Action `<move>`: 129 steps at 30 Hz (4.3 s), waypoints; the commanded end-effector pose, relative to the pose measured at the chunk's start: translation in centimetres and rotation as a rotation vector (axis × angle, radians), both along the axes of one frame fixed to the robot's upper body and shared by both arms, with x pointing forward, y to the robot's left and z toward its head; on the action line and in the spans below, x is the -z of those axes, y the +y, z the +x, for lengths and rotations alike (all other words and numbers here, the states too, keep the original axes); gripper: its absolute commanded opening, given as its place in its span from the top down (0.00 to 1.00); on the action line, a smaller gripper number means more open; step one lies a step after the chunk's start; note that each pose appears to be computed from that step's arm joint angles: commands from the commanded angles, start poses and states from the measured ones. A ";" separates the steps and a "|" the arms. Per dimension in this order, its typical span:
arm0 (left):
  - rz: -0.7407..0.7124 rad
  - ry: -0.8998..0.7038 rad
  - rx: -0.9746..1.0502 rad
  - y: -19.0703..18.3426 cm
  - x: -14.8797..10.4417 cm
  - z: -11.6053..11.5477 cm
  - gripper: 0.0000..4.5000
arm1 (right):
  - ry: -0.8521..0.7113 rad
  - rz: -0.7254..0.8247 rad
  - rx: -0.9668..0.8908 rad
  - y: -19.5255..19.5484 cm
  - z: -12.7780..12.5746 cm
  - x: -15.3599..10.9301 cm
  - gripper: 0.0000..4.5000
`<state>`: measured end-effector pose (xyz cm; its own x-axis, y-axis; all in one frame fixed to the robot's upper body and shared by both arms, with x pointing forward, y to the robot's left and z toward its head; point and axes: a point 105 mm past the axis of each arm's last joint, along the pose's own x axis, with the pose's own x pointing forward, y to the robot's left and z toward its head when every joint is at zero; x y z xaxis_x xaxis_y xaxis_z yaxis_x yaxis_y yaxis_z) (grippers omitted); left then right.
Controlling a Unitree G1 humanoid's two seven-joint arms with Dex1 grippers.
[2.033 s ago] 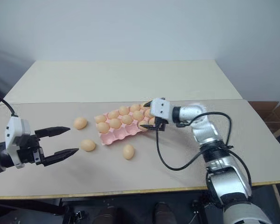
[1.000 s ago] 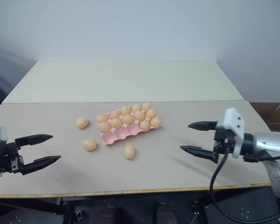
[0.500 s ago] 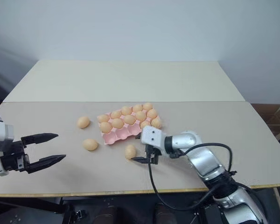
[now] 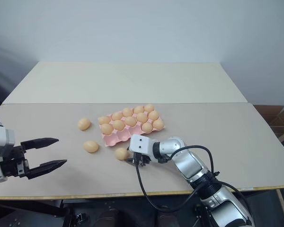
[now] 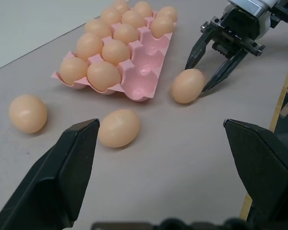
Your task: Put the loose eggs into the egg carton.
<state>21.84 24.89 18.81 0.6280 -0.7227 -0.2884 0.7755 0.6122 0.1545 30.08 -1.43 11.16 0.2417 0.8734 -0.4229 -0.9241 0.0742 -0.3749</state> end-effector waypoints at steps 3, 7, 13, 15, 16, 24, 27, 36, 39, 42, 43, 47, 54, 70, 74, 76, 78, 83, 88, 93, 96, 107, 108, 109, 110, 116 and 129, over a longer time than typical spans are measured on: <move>0.007 -0.052 0.006 -0.2 -1.0 0.0 0.00 | -0.035 0.119 -0.042 -0.4 -0.4 -4.1 0.76; 0.004 -0.058 0.003 -0.3 -1.0 0.0 0.00 | -0.031 0.135 -0.068 -0.6 -0.8 -5.4 0.76; 0.001 -0.057 -0.007 -0.2 -0.8 -0.1 0.00 | -0.018 0.163 -0.073 -0.5 -0.7 -6.3 0.63; 0.001 -0.056 -0.009 -0.2 -0.7 -0.2 0.00 | -0.016 0.163 -0.071 -0.6 -0.7 -6.3 0.50; 0.002 -0.053 -0.012 -0.1 -0.7 -0.2 0.00 | -0.014 0.166 -0.068 -0.7 -0.6 -6.4 0.41; 0.007 -0.036 -0.031 0.3 0.0 -0.6 0.00 | -0.019 0.192 -0.019 -3.3 0.2 -7.9 0.01; 0.012 -0.032 -0.037 0.5 0.1 -0.6 0.00 | -0.020 0.201 -0.024 -5.4 0.0 -9.0 0.01; 0.028 -0.022 -0.032 1.2 0.4 0.0 0.00 | -0.012 0.193 0.042 -14.4 -2.0 -12.1 0.01; 0.026 -0.019 -0.007 0.7 0.6 0.5 0.00 | -0.005 0.158 0.087 -16.1 -2.5 -11.9 0.01; 0.022 -0.014 0.010 0.4 0.8 0.9 0.00 | 0.004 0.141 0.113 -16.7 -2.9 -11.5 0.01; 0.020 -0.014 0.011 0.4 0.9 1.0 0.00 | 0.005 0.143 0.114 -16.7 -3.1 -11.5 0.01; 0.023 -0.012 0.024 0.2 1.2 1.5 0.00 | 0.006 0.148 0.113 -16.8 -3.6 -11.6 0.01; 0.044 -0.013 0.128 -1.6 1.8 2.6 0.00 | -0.002 0.154 0.111 -17.0 -3.6 -11.9 0.01; 0.149 -0.040 0.275 -6.4 6.6 8.5 0.00 | -0.030 0.168 0.081 -16.2 -4.0 -12.5 0.01; 0.177 -0.050 0.282 -7.1 7.4 9.7 0.00 | -0.038 0.172 0.081 -16.2 -4.2 -12.7 0.01; 0.179 -0.049 0.277 -7.4 7.6 10.2 0.00 | -0.041 0.173 0.082 -16.2 -4.3 -12.7 0.01; 0.184 -0.044 0.273 -7.6 7.8 10.5 0.00 | -0.044 0.175 0.084 -16.1 -4.4 -12.8 0.01; 0.179 -0.029 0.299 -7.3 7.7 9.8 0.35 | -0.056 0.184 0.105 -16.3 -4.3 -12.9 0.00; 0.190 -0.014 0.286 -5.6 7.2 8.7 0.52 | -0.056 0.186 0.111 -16.4 -4.1 -12.7 0.00; 0.111 -0.047 0.298 -4.4 4.2 7.0 0.52 | -0.059 0.193 0.111 -16.3 -4.0 -12.7 0.00; 0.057 -0.106 0.301 -4.9 2.1 7.1 0.52 | -0.062 0.198 0.110 -16.3 -3.9 -12.8 0.00; -0.005 -0.249 0.362 -16.6 0.6 13.6 0.52 | -0.083 0.198 0.114 -16.0 -4.3 -13.1 0.00; 0.026 -0.255 0.361 -17.5 1.0 14.3 0.52 | -0.086 0.199 0.118 -16.0 -4.5 -13.2 0.00; 0.055 -0.267 0.362 -18.1 1.3 14.8 0.52 | -0.090 0.198 0.123 -15.9 -4.6 -13.2 0.00; 0.079 -0.267 0.359 -18.6 1.6 15.3 0.52 | -0.093 0.199 0.128 -16.0 -4.7 -13.3 0.00; 0.118 -0.257 0.378 -20.0 2.4 16.4 0.44 | -0.103 0.201 0.162 -16.1 -5.4 -13.4 0.00; 0.037 -0.355 0.315 -14.8 -2.5 15.4 0.01 | -0.108 0.216 0.166 -15.9 -5.1 -13.6 0.00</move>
<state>37.84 8.94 18.63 0.4338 -0.8769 -0.2069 0.8422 0.3131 0.4389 25.18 -17.57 23.74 0.4335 0.8743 -0.2182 -0.8560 0.3238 -0.4030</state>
